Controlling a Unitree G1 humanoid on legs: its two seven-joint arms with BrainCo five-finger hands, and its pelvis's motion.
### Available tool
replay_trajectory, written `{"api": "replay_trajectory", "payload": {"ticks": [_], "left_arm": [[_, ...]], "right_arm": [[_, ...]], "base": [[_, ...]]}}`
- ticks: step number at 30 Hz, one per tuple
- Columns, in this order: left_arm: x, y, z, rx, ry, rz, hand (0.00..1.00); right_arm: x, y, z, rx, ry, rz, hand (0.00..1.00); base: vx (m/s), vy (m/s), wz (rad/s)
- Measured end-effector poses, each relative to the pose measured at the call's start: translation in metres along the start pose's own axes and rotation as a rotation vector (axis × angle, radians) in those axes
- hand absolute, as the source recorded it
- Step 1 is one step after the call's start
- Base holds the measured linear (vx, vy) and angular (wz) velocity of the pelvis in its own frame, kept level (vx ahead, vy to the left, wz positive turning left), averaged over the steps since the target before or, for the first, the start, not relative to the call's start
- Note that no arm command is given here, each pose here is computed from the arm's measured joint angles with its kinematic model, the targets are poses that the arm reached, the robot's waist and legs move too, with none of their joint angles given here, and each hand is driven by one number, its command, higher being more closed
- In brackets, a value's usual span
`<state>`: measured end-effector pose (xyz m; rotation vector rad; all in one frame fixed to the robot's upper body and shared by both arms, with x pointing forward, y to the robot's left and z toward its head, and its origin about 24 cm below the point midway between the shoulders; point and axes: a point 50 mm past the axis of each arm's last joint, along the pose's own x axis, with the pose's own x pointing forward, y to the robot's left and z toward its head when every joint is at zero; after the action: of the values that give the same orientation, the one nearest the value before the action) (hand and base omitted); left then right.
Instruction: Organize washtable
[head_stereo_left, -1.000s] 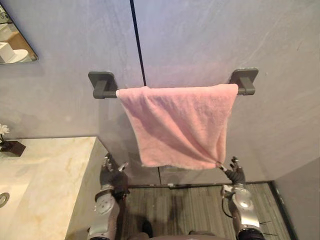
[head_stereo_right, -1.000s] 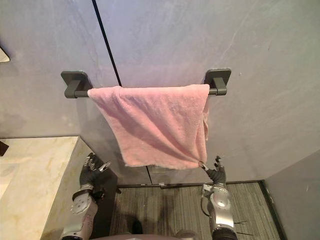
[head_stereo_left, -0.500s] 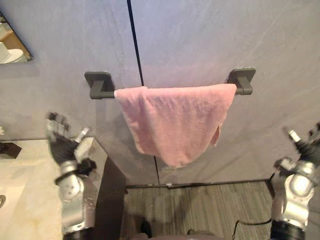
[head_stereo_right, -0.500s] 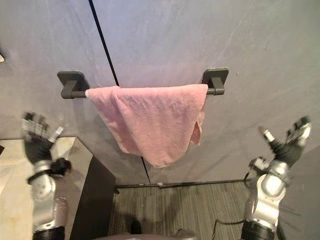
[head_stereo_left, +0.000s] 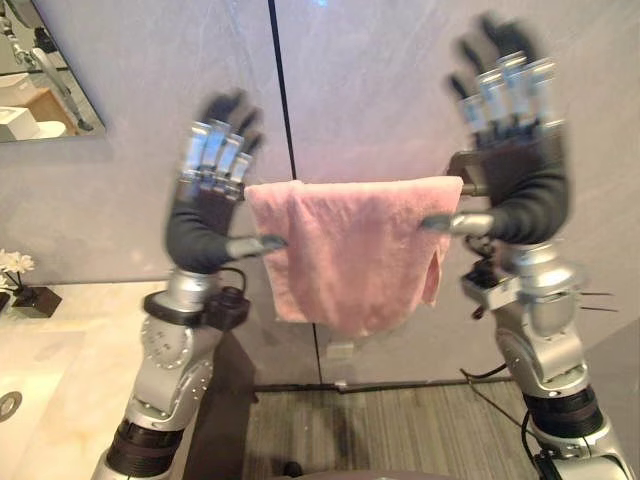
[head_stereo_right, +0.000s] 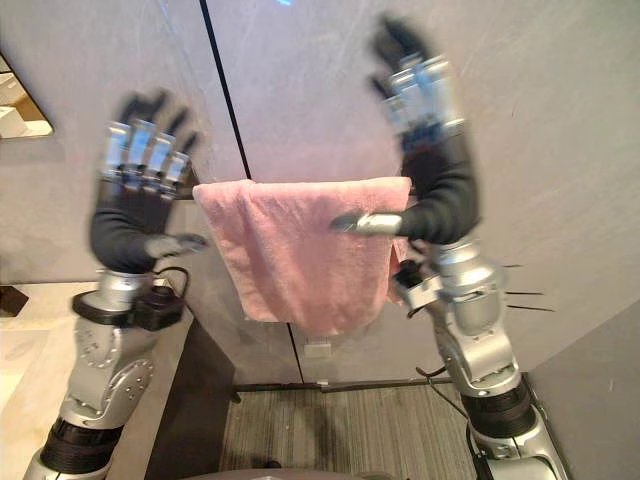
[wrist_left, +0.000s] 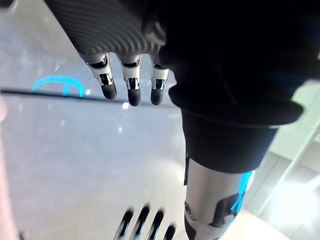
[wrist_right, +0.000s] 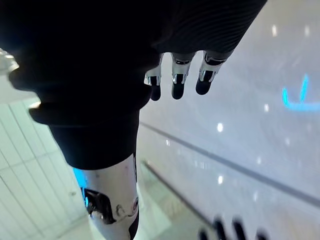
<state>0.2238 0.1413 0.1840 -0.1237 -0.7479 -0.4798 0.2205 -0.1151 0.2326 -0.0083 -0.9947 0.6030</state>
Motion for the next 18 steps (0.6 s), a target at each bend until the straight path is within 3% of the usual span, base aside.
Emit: {"api": "replay_trajectory", "payload": {"ticks": [4, 10, 18], "left_arm": [[-0.016, -0.015, -0.04, -0.052, 0.236, -0.147, 0.0], [-0.044, -0.018, -0.078, -0.042, 0.471, -0.17, 0.0], [-0.07, -0.021, -0.111, 0.056, 0.652, -0.116, 0.0]], "right_arm": [[-0.022, 0.023, -0.039, 0.08, 0.255, 0.227, 0.0], [-0.067, 0.025, -0.071, 0.14, 0.513, 0.223, 0.0], [-0.102, 0.038, -0.1, 0.083, 0.698, 0.208, 0.0]], "base": [[-0.01, 0.002, -0.1], [0.0, 0.0, -0.01], [-0.01, -0.002, 0.0]]}}
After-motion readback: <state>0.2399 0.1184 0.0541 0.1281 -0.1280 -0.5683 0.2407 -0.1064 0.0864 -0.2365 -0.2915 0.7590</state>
